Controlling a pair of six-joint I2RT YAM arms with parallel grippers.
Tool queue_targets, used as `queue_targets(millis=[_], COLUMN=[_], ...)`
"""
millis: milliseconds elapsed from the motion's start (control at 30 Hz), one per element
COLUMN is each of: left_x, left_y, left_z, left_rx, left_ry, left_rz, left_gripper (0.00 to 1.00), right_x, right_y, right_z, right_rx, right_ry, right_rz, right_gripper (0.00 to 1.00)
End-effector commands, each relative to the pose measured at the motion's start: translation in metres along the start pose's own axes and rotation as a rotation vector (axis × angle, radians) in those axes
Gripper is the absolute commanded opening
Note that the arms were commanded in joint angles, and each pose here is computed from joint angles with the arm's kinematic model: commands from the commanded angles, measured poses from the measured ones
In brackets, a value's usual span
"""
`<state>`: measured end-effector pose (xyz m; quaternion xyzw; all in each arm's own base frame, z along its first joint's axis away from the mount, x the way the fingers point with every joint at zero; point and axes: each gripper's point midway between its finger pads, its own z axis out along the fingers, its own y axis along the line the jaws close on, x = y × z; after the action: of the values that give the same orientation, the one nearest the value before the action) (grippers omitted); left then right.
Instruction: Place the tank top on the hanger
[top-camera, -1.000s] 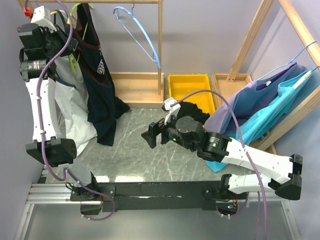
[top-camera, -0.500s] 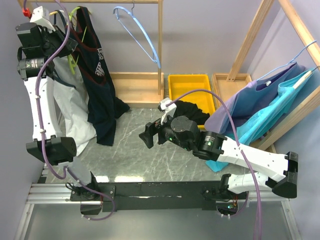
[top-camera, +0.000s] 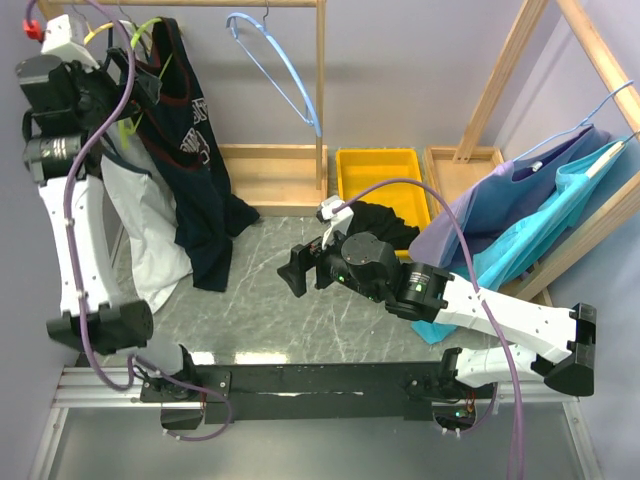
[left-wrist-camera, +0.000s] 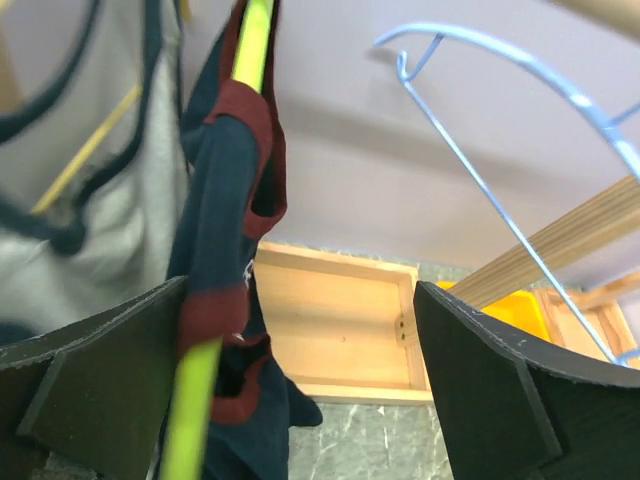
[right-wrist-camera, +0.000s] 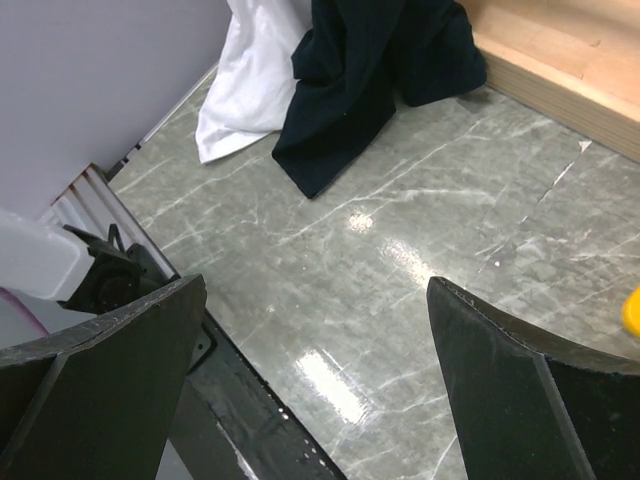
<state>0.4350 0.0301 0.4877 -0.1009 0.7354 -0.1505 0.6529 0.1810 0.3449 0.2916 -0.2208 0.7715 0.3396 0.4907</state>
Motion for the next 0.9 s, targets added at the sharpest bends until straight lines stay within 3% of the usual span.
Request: queue_targets(millis=[0, 200, 300, 600, 733, 833, 867], left_x=[-0.055, -0.044, -0.012, 0.146, 0.252, 0.311, 0.314], left_y=[-0.028, -0.088, -0.109, -0.171, -0.186, -0.196, -0.198], left_z=[-0.064, -0.113, -0.126, -0.135, -0.138, -0.149, -0.152], left_rx=[0.001, 0.229, 0.302, 0.476, 0.483, 0.482, 0.493], left_ry=[-0.205, -0.243, -0.201, 0.094, 0.266, 0.338, 0.326], left_rz=[0.061, 0.000, -0.033, -0.106, -0.097, -0.069, -0.080], left_gripper=[0.99, 0.99, 0.99, 0.99, 0.99, 0.99, 1.00], right_x=[-0.025, -0.031, -0.030, -0.014, 0.007, 0.018, 0.023], right_y=[0.005, -0.008, -0.019, -0.066, -0.082, -0.086, -0.088], right_z=[-0.009, -0.017, -0.021, -0.058, -0.071, -0.079, -0.079], right_rx=[-0.006, 0.052, 0.101, 0.255, 0.279, 0.268, 0.276], right_ry=[-0.079, -0.113, -0.130, -0.190, -0.190, -0.191, -0.179], right_rz=[0.028, 0.031, 0.038, 0.112, 0.151, 0.182, 0.192], right_gripper=[1.00, 1.00, 1.00, 1.00, 1.00, 1.00, 1.00])
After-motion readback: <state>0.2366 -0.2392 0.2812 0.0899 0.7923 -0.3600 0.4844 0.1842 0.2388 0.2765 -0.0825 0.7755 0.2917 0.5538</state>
